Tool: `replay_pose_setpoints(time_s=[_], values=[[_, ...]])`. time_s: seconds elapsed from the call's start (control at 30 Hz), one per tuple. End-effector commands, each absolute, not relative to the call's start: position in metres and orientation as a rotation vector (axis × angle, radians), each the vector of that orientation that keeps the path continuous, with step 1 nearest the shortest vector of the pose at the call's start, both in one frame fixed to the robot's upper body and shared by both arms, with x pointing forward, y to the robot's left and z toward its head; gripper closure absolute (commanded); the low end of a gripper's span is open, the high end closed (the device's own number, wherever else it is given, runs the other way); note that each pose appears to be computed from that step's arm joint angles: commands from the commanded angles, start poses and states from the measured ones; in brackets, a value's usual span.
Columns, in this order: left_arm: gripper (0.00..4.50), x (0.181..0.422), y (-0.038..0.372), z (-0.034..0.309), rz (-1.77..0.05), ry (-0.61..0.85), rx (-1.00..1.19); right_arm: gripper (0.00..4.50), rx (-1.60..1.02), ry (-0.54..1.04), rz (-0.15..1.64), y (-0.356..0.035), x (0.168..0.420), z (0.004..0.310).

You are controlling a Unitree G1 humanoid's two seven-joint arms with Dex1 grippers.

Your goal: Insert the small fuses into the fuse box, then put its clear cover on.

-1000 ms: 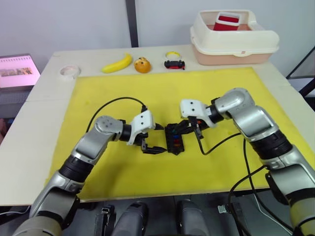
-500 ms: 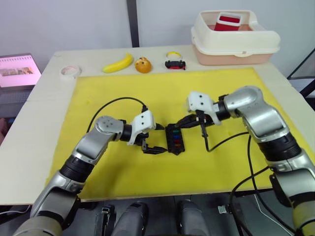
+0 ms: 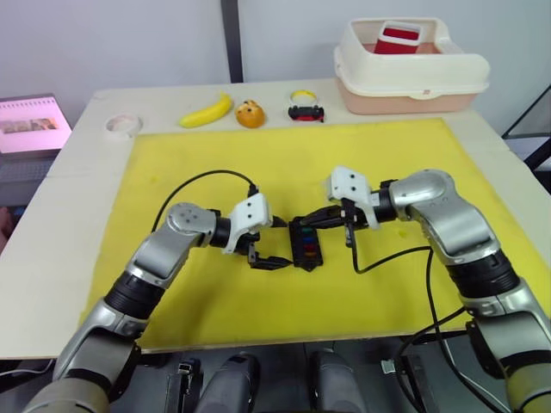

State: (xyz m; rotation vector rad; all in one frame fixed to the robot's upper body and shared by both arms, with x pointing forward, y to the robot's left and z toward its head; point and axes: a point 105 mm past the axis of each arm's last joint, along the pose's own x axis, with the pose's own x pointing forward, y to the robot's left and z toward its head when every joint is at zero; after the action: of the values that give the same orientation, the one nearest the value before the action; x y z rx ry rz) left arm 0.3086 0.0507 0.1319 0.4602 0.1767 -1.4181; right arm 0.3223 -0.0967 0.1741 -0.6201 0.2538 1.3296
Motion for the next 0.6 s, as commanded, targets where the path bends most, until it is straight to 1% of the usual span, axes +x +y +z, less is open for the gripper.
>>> replay_pose_setpoints(time_s=[0.03,0.27,0.43,0.6], values=[[0.00,0.310,0.049,0.143,-1.417,0.135,0.485,4.49,-0.630,0.234,1.335,-0.095,0.322,0.177],[0.00,0.310,0.050,0.144,-1.414,0.134,0.484,4.49,-0.609,0.287,1.344,-0.098,0.321,0.162],[0.00,0.310,0.049,0.144,-1.415,0.135,0.484,4.49,-0.610,0.364,1.329,-0.105,0.324,0.136],[0.00,0.309,0.050,0.144,-1.415,0.136,0.484,4.49,-0.623,0.371,1.327,-0.107,0.324,0.135]])
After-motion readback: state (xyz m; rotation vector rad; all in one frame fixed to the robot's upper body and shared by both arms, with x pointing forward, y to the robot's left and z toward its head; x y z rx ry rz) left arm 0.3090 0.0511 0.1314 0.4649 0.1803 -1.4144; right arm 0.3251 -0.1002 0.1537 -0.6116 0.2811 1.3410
